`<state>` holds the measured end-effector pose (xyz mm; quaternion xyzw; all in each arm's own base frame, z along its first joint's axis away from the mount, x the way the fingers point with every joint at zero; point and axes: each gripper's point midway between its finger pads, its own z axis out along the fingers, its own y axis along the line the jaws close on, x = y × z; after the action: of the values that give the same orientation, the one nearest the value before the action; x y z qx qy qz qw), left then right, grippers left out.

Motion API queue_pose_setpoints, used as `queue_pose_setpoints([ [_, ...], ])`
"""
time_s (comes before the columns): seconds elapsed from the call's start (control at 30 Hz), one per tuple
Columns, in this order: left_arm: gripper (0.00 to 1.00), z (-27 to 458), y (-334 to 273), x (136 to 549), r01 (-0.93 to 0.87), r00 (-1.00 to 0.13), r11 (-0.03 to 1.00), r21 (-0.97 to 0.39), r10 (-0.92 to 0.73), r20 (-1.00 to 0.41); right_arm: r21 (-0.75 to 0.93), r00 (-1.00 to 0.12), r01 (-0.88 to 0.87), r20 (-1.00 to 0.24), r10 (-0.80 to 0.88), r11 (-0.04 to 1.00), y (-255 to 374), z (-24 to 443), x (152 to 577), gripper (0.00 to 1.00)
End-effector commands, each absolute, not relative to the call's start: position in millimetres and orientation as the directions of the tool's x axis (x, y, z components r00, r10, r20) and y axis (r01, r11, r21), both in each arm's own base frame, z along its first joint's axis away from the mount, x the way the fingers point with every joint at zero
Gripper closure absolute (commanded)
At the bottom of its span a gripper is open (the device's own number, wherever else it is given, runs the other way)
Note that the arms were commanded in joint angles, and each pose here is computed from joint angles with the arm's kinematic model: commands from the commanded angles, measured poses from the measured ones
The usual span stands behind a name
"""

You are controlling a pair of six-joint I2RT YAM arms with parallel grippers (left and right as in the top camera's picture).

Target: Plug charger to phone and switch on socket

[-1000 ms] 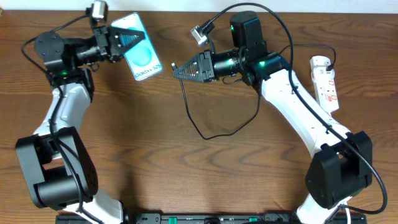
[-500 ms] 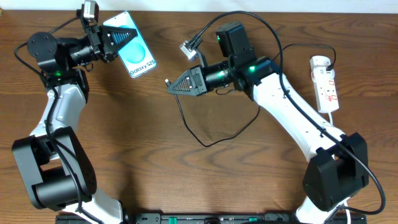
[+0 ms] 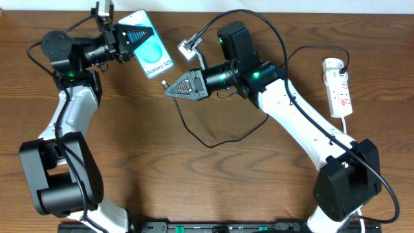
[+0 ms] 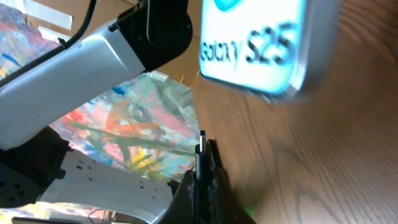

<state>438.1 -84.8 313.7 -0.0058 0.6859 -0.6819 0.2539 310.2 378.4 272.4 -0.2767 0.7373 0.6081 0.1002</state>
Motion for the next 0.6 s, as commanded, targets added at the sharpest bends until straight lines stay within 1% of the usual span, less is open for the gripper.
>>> queue_pose_setpoints([
  [0.0,0.93,320.9,-85.2,440.8,0.354,-0.858,0.07,-0.933,-0.373,-0.353,0.844,-0.822,-0.53,-0.489,-0.291,0.078,379.9,285.8,304.1,0.99],
  [0.27,0.93,320.2,-86.0,438.9,0.339,-0.869,0.064,-0.939,-0.362,-0.338,0.84,-0.822,-0.536,-0.497,-0.278,0.083,379.7,287.3,308.0,0.99],
  [0.4,0.93,318.9,-87.3,435.6,0.339,-0.876,0.064,-0.939,-0.341,-0.34,0.839,-0.828,-0.534,-0.494,-0.264,0.107,380.0,285.0,312.2,0.99],
  [0.57,0.93,320.1,-90.1,427.4,0.38,-0.875,0.073,-0.922,-0.296,-0.383,0.84,-0.836,-0.528,-0.487,-0.253,0.126,380.1,283.6,315.2,0.99],
])
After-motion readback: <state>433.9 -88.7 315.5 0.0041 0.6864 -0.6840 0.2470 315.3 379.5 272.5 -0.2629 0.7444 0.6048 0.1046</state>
